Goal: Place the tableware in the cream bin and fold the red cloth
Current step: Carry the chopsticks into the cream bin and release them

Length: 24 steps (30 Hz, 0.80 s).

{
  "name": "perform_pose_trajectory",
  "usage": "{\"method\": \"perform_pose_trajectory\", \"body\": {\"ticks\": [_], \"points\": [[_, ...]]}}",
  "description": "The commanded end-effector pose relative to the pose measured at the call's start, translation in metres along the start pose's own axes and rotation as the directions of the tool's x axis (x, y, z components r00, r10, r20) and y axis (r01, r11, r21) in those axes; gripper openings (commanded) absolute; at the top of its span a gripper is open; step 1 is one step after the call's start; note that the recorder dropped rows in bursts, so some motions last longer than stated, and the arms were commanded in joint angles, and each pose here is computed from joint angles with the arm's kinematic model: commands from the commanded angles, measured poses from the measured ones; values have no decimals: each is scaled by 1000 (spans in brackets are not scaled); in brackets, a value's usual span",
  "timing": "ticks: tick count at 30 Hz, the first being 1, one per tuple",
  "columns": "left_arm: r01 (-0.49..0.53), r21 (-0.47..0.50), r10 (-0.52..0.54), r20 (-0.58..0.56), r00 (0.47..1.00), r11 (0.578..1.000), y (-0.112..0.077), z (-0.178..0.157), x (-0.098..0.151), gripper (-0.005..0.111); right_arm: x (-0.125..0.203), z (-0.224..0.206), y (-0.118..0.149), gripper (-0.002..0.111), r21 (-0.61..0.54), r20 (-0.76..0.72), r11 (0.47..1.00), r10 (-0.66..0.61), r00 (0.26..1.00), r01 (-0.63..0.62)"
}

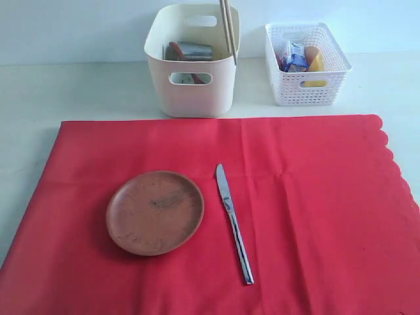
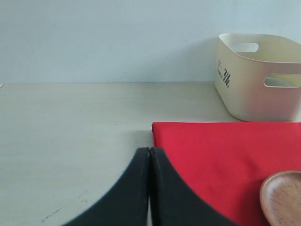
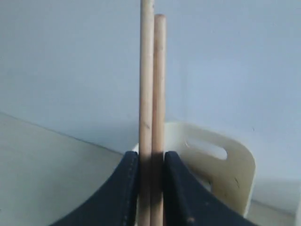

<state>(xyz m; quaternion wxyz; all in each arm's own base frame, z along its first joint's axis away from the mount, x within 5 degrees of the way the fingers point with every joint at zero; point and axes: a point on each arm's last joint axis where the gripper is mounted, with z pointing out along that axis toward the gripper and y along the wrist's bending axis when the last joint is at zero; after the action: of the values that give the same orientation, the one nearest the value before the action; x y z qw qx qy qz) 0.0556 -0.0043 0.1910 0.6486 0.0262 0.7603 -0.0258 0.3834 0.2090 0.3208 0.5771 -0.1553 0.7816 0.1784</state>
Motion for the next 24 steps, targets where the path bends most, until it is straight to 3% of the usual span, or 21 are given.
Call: {"method": "perform_pose_trajectory", "body": {"ticks": [1,6,19,24], "points": [[-2,-2,2,7,1000,1000,0,0,-1,1,-5,23,2,0,-62,170,992,-96,981,108],[-2,-2,2,7,1000,1000,0,0,-1,1,6,52,3,0,-48,215,960,-261,941,277],[-2,-2,2,7,1000,1000,0,0,-1,1,29,80,-8,0,-40,174,970,-228,958,238],[-2,-2,2,7,1000,1000,0,0,-1,1,30,81,-8,12,-41,172,973,-219,961,229]]}}
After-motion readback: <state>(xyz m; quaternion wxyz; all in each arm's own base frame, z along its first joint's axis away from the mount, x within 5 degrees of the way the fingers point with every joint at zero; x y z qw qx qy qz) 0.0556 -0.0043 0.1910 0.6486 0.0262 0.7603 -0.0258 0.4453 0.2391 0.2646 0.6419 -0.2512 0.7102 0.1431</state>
